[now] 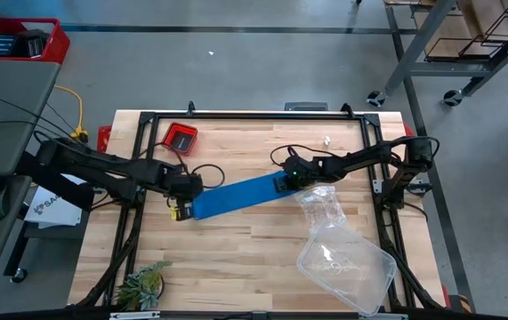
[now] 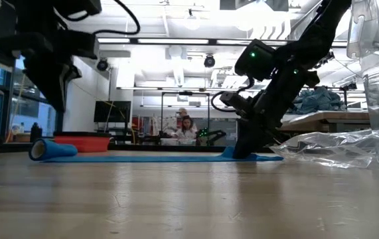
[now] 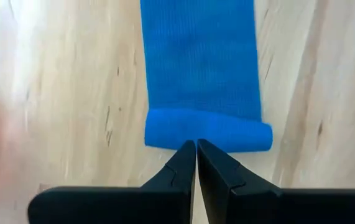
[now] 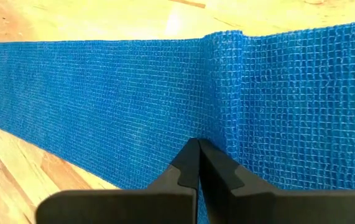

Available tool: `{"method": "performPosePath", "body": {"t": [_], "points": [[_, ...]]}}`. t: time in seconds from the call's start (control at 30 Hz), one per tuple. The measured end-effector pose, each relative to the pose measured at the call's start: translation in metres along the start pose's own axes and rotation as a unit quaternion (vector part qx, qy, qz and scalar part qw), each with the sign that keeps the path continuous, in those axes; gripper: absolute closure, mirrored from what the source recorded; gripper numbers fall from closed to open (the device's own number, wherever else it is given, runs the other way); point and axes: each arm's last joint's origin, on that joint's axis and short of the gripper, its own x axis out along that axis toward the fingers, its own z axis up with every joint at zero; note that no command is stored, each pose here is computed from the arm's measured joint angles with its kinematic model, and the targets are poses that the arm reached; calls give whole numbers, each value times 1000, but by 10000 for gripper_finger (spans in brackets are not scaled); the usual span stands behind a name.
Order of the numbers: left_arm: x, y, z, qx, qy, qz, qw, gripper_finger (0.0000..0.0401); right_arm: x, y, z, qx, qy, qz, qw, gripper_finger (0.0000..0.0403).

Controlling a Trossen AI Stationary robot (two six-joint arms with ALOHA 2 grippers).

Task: Roll bandage
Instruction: Roll the blue bandage

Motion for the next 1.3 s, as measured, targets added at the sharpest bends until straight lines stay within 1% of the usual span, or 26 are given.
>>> {"method": "performPosePath", "body": {"t": [0.13,0.2,0.4,0.53,0.63,0.73,0.87,1.07,1.3], "points": [[-2,-1,3,-3,-23,-9,1000,390,0,0,0,0,0,0,1000,403],[2,-3,8,1,-28,-20,999,390,0,0,0,0,0,0,1000,403],[31,-12,19,17,2,-23,1000,400,0,0,0,0,0,0,1000,403],[48,-15,23,4,18,-18,1000,400,0,0,0,0,-1,1,1000,403],[60,-18,24,16,37,-23,999,400,0,0,0,-3,-1,1,1000,403],[66,-19,23,9,54,-21,998,401,0,0,0,-4,-1,1,1000,403],[64,-17,19,-14,71,-14,997,401,0,0,0,-4,-1,2,1000,403],[51,-13,10,-14,98,-4,995,401,0,0,0,-6,-1,2,1000,403],[38,-9,7,-13,84,8,996,401,0,0,0,-5,-1,2,1000,403]]}}
